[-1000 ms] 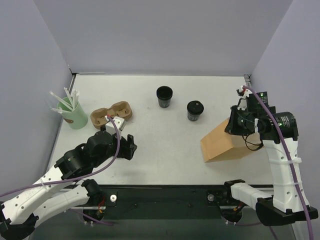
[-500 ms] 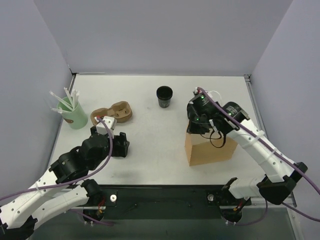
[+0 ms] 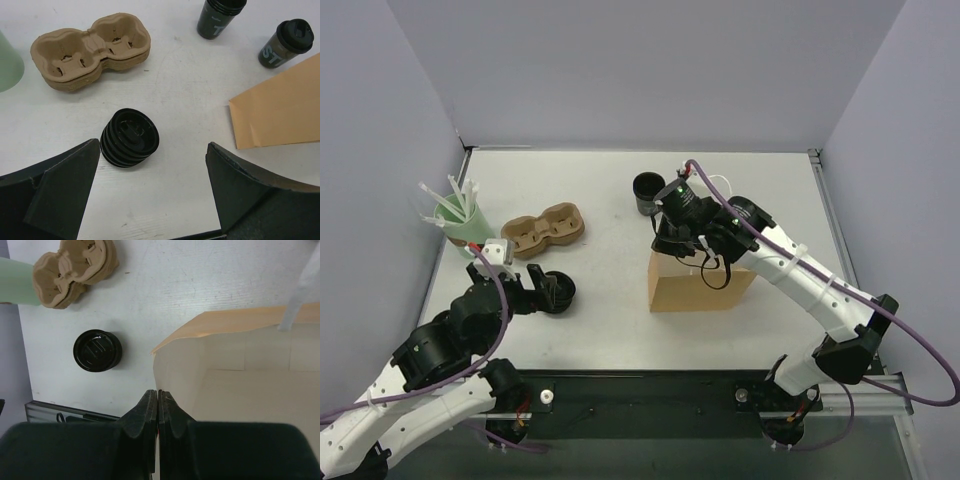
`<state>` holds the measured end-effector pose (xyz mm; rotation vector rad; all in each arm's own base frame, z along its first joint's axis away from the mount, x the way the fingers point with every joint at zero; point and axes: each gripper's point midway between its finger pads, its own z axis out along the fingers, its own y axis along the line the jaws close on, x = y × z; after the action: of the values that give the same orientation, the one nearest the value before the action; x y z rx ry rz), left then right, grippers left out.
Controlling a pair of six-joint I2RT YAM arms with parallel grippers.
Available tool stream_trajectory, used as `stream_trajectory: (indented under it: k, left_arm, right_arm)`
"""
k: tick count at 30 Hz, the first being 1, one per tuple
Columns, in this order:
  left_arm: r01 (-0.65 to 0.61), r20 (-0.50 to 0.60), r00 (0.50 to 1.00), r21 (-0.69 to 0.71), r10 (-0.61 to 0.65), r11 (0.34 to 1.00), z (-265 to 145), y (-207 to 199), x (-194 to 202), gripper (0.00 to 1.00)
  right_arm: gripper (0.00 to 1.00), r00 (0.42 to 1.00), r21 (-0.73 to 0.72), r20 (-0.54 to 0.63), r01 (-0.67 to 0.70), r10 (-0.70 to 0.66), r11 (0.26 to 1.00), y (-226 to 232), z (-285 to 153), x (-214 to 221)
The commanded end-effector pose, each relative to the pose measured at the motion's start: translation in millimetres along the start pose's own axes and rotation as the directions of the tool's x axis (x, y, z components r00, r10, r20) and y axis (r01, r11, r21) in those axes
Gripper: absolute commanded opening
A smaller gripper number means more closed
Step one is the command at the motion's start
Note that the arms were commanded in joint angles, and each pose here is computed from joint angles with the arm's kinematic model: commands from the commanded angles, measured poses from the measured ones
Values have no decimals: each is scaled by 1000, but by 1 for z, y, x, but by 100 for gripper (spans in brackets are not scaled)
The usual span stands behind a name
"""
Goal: Pack the takeout coffee
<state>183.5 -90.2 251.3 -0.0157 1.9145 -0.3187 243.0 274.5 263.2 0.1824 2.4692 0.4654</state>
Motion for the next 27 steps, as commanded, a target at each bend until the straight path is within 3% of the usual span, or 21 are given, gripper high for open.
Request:
stream_trajectory:
  k: [1,8,14,27]
  left_arm:
    - [30,35,999,-17,-30,999,-4,4,-11,97]
    - [19,18,1000,-22,-18,1000,-1,2,-8,97]
    - [19,12,1000,-19,-18,1000,-1,1,-6,97]
    - [19,9,1000,-24,-19,1000,0,2,-5,97]
  right_arm:
    - [0,996,-33,60,-60,62,998,20,-1,-15]
    - [2,993,-60,69,-97,101,993,35,10,-17]
    - [2,995,-75,3,-96,96,993,48,26,5]
    - [2,993,-99,17,-116,118,988,54,19,6]
